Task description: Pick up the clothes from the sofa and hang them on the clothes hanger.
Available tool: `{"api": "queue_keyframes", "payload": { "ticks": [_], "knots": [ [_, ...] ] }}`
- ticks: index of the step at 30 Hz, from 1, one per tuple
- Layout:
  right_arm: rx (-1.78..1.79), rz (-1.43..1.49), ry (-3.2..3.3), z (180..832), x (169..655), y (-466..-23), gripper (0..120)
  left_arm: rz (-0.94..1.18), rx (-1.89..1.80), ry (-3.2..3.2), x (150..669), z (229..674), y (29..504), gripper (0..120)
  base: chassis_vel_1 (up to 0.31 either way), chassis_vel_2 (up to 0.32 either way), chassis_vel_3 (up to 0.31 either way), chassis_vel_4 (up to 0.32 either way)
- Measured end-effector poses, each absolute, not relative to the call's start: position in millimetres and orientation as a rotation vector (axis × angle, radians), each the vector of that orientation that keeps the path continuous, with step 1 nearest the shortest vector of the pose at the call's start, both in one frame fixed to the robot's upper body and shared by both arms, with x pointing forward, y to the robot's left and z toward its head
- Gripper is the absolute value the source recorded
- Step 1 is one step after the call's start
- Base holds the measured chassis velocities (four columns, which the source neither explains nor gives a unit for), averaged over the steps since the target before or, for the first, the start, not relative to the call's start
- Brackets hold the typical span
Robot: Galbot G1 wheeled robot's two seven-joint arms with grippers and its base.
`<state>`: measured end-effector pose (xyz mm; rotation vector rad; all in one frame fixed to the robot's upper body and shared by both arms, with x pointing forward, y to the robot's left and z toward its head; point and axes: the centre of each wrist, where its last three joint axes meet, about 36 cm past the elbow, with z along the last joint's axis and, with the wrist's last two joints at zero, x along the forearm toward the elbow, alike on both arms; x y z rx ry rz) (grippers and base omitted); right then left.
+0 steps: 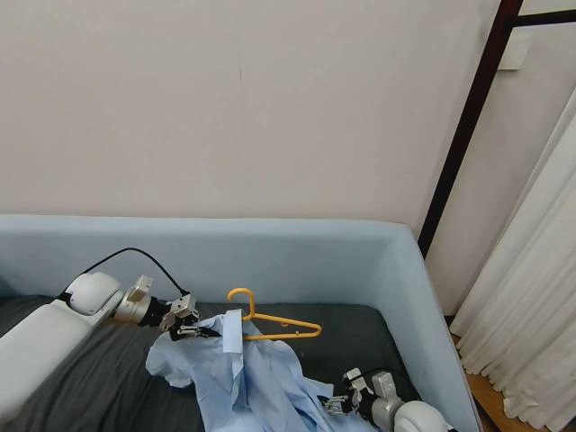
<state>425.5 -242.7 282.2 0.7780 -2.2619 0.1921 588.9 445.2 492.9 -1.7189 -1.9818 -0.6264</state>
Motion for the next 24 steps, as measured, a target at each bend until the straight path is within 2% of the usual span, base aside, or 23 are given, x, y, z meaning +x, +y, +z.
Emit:
{"api": "queue_keyframes", "payload": {
  "ticks": [2, 5, 8, 9, 11, 20, 24],
  "knots": [
    [0.778, 0.275, -2.252, 283, 421, -242, 77, -0.627, -1.717, -1.984, 589, 493, 446, 2, 0.000, 0.000, 0.000, 0.000],
    [0.772, 0.359, -2.241, 285, 415, -243, 79, -0.627, -1.715, -1.987, 589, 494, 447, 2, 0.000, 0.000, 0.000, 0.000],
    [0.802, 0.521, -2.222, 293, 400, -249, 90, -0.625, -1.715, -1.991, 588, 493, 448, 2, 0.000, 0.000, 0.000, 0.000],
    [0.802, 0.521, -2.222, 293, 400, -249, 90, -0.625, -1.715, -1.991, 588, 493, 448, 2, 0.000, 0.000, 0.000, 0.000],
    [0.873, 0.571, -2.207, 297, 395, -251, 98, -0.625, -1.716, -1.994, 588, 491, 449, 2, 0.000, 0.000, 0.000, 0.000],
    [0.928, 0.497, -2.342, 275, 408, -238, 100, -0.634, -1.740, -1.988, 587, 495, 443, 2, 0.000, 0.000, 0.000, 0.000],
    [0.986, 0.450, -2.346, 268, 420, -234, 95, -0.640, -1.737, -1.986, 586, 498, 445, 2, 0.000, 0.000, 0.000, 0.000]
  ]
}}
